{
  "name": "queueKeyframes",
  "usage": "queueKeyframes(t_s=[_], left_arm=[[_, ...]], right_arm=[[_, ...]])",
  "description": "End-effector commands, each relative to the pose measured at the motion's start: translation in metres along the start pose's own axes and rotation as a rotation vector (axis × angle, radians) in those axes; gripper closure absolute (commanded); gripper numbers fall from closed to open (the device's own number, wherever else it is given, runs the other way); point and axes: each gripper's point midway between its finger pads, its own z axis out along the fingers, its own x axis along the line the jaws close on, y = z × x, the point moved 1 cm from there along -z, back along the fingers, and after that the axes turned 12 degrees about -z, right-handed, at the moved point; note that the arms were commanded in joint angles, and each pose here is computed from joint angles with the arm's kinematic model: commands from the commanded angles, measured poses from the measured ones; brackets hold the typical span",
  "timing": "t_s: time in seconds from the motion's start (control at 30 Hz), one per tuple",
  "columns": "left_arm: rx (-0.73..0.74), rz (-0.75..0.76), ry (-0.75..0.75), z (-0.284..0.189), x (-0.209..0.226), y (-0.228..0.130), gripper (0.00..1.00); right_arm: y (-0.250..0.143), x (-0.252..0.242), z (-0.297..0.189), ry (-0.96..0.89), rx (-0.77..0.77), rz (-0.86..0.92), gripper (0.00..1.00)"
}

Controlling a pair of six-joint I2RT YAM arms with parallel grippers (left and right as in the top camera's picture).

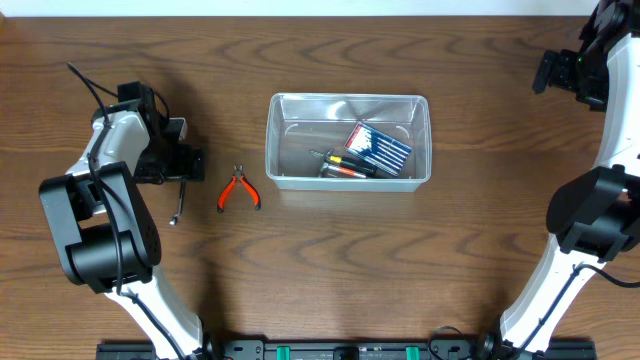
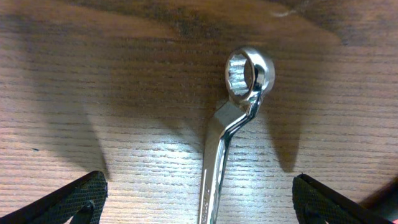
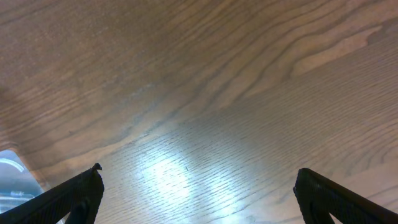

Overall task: Pack container
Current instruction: 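Lower the left gripper and center it over the wrench shaft, then close the left gripper on the wrench shaft below the ring end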

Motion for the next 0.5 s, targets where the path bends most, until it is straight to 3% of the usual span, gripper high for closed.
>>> queueKeyframes(t_s=[0.0,0.47], left_arm=[[0.014,0.008,0.008,0.0039,0.0031,-0.0045,0.07],[0.038,0.003,0.007,0.0115,0.0033,-0.0076,0.07]], right_arm=[[-0.0003,-0.004,-0.0018,-0.01,-0.003,0.016,0.01],[-0.0003,-0.0038,-0.0018,-0.01,-0.003,0.016,0.01]])
